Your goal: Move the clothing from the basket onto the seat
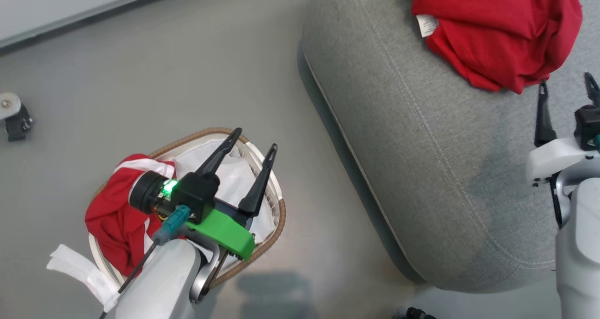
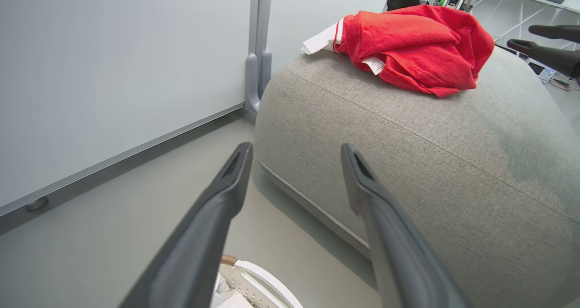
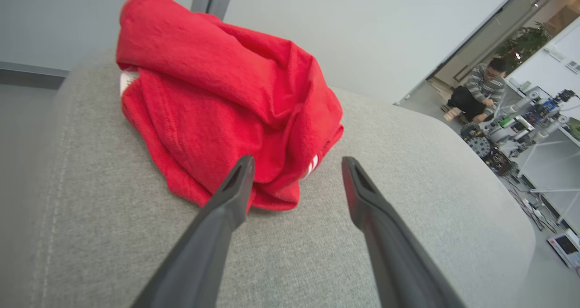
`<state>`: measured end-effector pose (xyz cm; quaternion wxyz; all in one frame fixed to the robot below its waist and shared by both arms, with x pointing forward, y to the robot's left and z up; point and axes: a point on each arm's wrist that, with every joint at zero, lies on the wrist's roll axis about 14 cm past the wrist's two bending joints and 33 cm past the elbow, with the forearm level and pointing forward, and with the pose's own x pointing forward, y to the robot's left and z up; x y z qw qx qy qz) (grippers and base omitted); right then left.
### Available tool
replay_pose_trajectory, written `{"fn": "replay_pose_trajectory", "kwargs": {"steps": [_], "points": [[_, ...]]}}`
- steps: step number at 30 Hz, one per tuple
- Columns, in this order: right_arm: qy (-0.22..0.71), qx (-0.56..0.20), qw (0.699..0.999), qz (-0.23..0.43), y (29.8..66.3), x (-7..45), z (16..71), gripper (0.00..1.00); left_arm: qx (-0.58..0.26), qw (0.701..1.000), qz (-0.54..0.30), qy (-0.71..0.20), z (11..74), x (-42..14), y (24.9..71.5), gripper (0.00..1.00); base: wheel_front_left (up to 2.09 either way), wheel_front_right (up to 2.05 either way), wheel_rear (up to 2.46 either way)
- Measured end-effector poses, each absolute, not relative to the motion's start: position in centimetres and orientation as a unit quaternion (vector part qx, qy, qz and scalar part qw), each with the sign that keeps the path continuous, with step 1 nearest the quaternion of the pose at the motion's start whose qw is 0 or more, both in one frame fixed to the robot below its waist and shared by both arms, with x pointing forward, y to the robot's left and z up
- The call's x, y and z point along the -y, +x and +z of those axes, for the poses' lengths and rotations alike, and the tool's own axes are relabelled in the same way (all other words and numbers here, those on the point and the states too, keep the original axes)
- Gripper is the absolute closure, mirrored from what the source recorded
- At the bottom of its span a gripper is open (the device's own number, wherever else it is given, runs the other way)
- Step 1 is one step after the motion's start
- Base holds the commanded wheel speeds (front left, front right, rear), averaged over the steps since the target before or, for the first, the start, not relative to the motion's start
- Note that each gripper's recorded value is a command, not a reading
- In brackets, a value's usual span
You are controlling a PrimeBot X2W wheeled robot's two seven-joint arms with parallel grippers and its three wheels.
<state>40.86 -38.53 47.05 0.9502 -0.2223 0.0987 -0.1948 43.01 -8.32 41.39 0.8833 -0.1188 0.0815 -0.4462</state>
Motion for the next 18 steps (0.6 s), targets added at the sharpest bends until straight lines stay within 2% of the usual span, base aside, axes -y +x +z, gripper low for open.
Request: {"fn": "replay_pose_trajectory", "kwargs": {"steps": [7, 18], "points": [[-0.177, -0.021, 0.974, -0.139, 42.3, 33.0, 50.2, 0.0, -0.068, 0.914, -0.386, -0.108, 42.9, 5.0, 43.9, 0.0, 0.0, 0.0, 0.0], [-0.074, 0.01, 0.997, -0.023, 45.9, 23.4, 49.3, 0.0, -0.07, 0.97, -0.216, -0.086, 42.7, -6.0, 45.3, 0.0, 0.0, 0.0, 0.0]]}}
